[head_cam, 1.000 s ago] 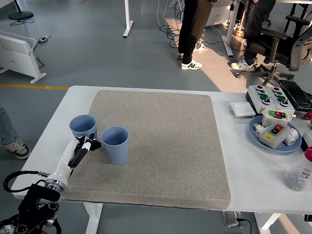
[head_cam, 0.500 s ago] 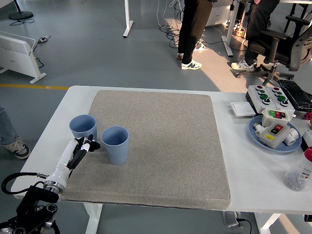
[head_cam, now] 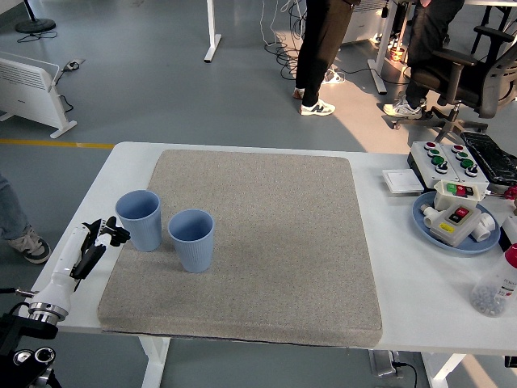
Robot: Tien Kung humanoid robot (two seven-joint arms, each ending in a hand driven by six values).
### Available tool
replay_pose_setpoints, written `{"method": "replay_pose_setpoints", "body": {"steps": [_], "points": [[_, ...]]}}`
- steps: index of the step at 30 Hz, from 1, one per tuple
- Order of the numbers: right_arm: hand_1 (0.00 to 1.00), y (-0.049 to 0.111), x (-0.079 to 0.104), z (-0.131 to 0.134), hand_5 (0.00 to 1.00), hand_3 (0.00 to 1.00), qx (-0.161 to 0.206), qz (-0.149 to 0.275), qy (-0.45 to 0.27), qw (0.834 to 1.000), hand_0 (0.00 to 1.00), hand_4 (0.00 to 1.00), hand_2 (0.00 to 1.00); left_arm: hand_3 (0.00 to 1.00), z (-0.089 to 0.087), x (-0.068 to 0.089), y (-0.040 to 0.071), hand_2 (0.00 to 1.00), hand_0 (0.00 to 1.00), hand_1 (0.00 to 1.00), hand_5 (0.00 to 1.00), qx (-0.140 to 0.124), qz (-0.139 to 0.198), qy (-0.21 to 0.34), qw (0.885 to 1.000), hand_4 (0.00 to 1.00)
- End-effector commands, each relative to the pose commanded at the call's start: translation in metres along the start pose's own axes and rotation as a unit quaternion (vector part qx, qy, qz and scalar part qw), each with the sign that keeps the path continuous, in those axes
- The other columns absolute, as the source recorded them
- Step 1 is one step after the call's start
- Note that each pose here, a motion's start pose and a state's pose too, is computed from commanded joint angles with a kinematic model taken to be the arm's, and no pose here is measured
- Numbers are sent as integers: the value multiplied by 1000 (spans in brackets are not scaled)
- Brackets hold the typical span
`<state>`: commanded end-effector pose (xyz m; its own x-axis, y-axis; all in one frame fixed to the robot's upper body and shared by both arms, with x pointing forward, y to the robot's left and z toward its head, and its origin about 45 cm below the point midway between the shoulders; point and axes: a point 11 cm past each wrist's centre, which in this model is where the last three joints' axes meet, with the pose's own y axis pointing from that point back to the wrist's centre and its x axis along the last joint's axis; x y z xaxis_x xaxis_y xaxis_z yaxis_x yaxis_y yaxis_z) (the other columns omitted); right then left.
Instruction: Push cup pick cup insert cup
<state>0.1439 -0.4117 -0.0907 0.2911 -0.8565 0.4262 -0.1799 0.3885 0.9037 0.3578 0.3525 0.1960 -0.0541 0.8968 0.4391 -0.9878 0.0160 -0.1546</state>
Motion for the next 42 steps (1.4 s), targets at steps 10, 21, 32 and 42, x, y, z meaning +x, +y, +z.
{"method": "replay_pose_setpoints", "body": {"steps": [10,21,32,42], "points": [[544,0,3,-2,454,565,2,3,-1,1000,523,117,623,655,80,13,-32,604,491,593,842,-95,-42,-113,988,882],[544,0,2,0,454,567,-2,3,-3,1000,523,118,624,851,116,-42,-65,905,852,896,606,-134,-247,-354,892,998],[544,0,0,5,453,566,-7,2,-3,1000,523,118,623,889,110,-80,-82,973,896,945,495,-124,-340,-471,804,998],[544,0,-1,6,452,566,-9,1,-2,1000,523,118,623,899,95,-88,-101,969,900,943,470,-96,-360,-509,776,998]]}}
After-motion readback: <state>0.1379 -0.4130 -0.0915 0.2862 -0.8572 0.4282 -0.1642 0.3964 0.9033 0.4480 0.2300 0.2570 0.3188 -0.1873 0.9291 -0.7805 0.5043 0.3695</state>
